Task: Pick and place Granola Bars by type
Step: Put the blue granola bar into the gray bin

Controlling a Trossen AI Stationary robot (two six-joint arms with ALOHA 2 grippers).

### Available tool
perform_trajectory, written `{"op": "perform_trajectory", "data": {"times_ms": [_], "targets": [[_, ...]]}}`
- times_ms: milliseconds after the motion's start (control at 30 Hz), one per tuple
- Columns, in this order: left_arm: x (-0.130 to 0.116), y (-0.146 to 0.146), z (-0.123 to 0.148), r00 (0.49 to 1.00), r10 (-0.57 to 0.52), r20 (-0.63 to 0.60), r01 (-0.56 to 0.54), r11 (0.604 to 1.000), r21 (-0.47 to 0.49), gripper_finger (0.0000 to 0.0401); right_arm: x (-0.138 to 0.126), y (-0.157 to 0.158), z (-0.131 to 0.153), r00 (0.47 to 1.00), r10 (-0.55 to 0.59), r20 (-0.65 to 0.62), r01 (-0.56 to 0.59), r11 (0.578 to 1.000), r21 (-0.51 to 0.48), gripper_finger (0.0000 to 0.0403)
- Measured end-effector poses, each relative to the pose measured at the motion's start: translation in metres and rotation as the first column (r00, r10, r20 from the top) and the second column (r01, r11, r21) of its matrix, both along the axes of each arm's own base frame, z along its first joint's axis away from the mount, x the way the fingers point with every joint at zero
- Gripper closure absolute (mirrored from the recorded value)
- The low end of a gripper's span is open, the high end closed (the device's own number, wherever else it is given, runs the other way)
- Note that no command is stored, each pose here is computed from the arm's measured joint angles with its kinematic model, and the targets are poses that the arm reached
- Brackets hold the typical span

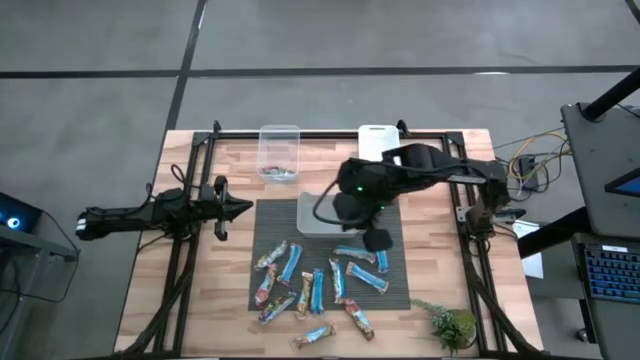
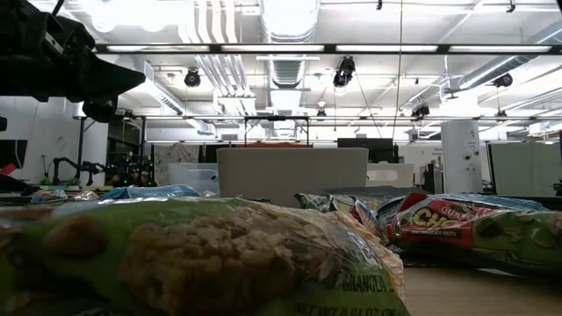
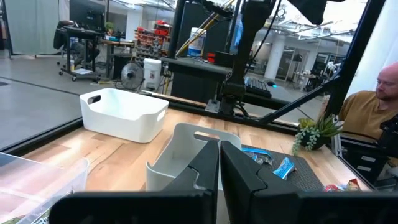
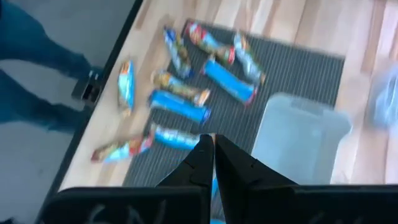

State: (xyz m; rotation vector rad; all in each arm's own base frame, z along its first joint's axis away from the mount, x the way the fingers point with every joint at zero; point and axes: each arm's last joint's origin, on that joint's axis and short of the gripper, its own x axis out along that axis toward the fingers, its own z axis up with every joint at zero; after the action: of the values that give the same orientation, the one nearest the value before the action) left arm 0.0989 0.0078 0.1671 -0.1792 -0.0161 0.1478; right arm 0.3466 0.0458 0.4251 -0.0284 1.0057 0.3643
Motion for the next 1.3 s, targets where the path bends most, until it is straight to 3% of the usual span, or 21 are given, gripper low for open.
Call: {"op": "perform_trajectory", "data": {"times_ms": [267,500,767,967,1300], "targets": [[0.0,0.0,0.0,1.0,0.0,0.0,0.0,1.0,0.0,0.0401,-0.018,0.006,0.0,0.956,-0.213,-0.202,0.233,0.969,0.079,0.0394],[0.0,0.0,0.0,1.0,0.0,0.0,0.0,1.0,0.0,0.0401,-0.02,0.013,-0.007,0.862,-0.458,-0.216,0.461,0.886,-0.037,0.0394],[0.0,0.0,0.0,1.0,0.0,0.0,0.0,1.0,0.0,0.0401,-0.038,0.014,-0.012,0.787,-0.55,-0.28,0.568,0.823,-0.02,0.0394],[0.0,0.0,0.0,1.0,0.0,0.001,0.0,1.0,0.0,0.0401,-0.059,0.011,-0.017,0.77,-0.565,-0.295,0.587,0.809,-0.018,0.0394],[0.0,0.0,0.0,1.0,0.0,0.001,0.0,1.0,0.0,0.0401,-0.071,0.01,-0.059,0.746,-0.59,-0.31,0.644,0.757,0.107,0.0394]]}}
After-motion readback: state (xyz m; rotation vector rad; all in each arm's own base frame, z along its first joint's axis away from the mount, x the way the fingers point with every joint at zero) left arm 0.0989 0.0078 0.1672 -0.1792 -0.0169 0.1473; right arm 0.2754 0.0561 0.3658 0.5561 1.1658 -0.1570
